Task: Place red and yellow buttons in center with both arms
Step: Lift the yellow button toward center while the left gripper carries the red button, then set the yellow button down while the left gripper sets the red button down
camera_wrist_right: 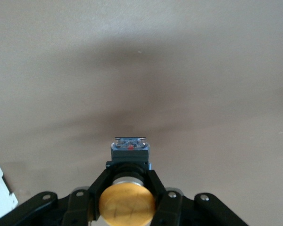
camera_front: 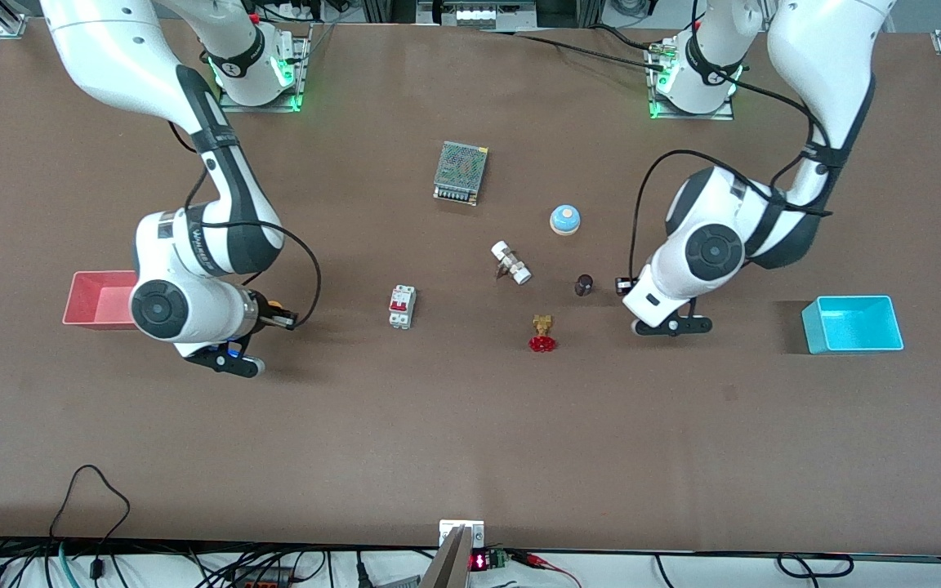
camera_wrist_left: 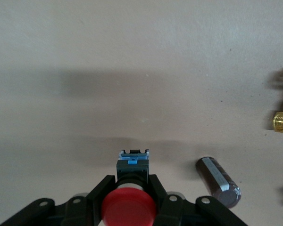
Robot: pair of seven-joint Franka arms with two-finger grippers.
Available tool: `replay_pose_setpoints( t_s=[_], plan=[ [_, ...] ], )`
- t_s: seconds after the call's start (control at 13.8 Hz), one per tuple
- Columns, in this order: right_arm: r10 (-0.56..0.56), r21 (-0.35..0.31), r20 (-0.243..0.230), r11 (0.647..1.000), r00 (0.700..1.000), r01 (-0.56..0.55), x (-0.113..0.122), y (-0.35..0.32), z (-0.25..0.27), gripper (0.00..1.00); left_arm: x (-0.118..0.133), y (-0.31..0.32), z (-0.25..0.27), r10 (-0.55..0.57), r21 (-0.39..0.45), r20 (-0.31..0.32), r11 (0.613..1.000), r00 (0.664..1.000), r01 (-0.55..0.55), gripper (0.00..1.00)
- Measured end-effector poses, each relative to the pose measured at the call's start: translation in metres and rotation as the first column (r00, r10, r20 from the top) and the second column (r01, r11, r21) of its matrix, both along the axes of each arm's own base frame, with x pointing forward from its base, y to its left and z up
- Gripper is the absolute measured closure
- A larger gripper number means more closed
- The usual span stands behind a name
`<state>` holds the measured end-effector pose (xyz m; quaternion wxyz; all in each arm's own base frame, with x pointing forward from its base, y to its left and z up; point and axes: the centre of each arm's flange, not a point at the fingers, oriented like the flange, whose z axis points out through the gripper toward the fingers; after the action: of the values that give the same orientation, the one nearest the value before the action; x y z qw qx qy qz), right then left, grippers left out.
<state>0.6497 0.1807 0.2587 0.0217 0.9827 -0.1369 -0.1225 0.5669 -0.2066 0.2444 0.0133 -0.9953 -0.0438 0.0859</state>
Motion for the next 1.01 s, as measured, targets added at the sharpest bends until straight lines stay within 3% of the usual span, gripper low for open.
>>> replay_pose_setpoints(
  t_s=[0.29,0.72,0.87,1.01],
  plan=[
    [-0.021,-0.016,0.017,1.000,1.000,0.021,-0.006,0.032,-0.019,0.63,-0.017,0.000,-0.021,0.046,0.001,0.002,0.999,0.999,-0.046,0.63],
    [-0.043,-0.030,-0.004,0.999,0.999,0.043,-0.008,0.032,-0.046,0.63,-0.025,0.001,-0.033,0.051,0.003,-0.010,0.999,0.999,-0.051,0.63],
    [-0.050,-0.030,0.002,0.998,0.999,0.050,-0.007,0.033,-0.045,0.59,-0.026,0.001,-0.035,0.052,0.003,-0.013,0.999,0.999,-0.052,0.49],
    [-0.050,-0.026,0.013,0.998,0.999,0.051,-0.006,0.034,-0.044,0.42,-0.026,0.001,-0.035,0.052,0.004,-0.013,0.999,0.999,-0.052,0.30]
  ],
)
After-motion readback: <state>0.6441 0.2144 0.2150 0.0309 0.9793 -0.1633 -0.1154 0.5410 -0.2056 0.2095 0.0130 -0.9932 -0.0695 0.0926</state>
